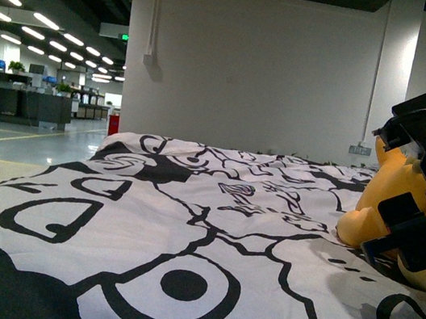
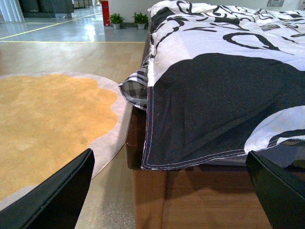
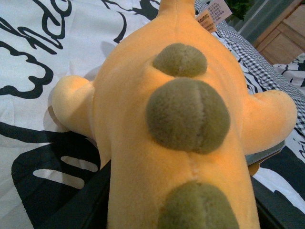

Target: Put away toys

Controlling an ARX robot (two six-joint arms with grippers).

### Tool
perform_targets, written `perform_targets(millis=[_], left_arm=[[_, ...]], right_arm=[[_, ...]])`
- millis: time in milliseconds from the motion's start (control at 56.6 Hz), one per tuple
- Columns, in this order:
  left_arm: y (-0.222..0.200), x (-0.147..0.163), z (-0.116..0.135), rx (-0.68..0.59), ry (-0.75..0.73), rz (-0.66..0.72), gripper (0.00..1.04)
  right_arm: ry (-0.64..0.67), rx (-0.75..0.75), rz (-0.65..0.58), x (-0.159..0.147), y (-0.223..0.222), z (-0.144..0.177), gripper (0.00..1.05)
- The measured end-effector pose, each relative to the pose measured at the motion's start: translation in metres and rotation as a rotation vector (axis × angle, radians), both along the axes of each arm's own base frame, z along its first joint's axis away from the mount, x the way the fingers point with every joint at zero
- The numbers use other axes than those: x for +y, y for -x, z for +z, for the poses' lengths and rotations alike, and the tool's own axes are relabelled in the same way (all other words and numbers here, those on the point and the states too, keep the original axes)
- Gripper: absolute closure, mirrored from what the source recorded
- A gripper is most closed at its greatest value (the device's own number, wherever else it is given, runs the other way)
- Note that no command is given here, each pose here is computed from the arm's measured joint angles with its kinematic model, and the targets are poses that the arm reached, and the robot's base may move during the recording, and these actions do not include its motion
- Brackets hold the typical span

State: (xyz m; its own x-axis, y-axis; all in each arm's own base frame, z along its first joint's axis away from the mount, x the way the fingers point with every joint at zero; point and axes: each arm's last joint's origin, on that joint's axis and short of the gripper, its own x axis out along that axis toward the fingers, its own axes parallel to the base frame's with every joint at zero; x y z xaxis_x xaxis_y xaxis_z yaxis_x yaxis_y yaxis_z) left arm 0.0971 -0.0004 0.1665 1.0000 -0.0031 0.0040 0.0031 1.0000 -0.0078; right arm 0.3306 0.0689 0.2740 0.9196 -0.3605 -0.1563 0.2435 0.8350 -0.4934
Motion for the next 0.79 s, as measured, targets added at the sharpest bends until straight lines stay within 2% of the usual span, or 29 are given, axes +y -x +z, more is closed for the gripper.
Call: perform_targets(millis=[71, 159, 300, 547, 795], left_arm=[[0.0, 0.0, 0.0, 0.0, 0.0, 0.0, 0.06], [0.0, 0.0, 0.0, 0.0, 0.0, 0.0, 0.06], [0.0, 0.0, 0.0, 0.0, 0.0, 0.0, 0.06], [0.0, 0.0, 0.0, 0.0, 0.0, 0.0, 0.06], [0.0, 0.0, 0.0, 0.0, 0.0, 0.0, 0.06]], right_arm=[[-0.013, 0.006, 0.012, -0.001, 0.0, 0.0, 0.65], [-0.043, 0.005, 0.036, -0.001, 0.0, 0.002, 0.76], [-0.167, -0.024, 0.12, -0.008, 0.005, 0.013, 0.93], [-0.393, -0.155, 0.301, -0.032, 0.032, 0.05, 0.97], [-0.571, -0.286, 0.444, -0.071, 0.088, 0.077, 0.97]])
